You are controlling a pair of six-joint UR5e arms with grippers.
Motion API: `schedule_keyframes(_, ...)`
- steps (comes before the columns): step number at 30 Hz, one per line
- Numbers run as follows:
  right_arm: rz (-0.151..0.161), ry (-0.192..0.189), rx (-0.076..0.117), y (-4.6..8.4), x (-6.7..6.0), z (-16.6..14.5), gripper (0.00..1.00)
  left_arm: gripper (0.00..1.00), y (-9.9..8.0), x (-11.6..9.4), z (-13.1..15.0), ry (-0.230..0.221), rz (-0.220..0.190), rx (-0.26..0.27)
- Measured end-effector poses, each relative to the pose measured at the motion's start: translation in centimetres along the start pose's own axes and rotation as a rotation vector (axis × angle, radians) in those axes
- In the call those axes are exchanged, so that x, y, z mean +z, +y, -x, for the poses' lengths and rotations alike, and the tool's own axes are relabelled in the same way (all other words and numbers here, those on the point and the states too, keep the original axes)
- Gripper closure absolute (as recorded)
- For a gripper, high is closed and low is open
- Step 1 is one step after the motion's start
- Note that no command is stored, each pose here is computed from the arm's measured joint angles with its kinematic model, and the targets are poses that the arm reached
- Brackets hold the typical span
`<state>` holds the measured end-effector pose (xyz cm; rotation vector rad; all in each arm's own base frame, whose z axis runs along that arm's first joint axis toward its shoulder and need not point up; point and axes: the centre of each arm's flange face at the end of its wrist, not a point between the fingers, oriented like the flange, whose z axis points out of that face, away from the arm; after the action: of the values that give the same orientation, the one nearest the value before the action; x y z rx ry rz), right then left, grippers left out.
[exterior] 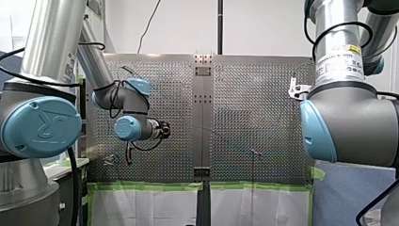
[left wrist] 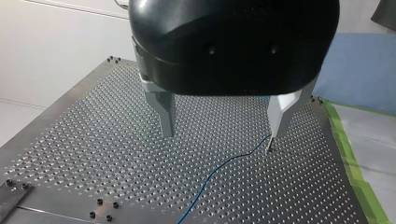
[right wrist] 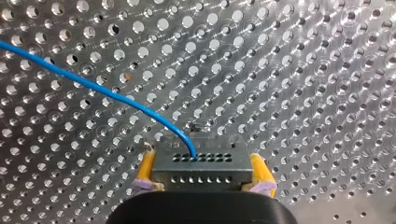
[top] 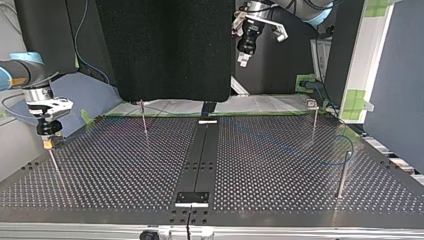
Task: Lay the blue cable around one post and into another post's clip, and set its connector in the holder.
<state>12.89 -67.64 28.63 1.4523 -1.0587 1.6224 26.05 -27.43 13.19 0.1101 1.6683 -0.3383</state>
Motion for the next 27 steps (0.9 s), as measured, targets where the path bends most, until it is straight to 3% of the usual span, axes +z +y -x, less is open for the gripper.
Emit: schedule_keyframes(27,0.007,0.022,0.014,0.30,0.35,0.32,1.00,0.02,0.07,0.05,0.02,0.000,0.002,0.000)
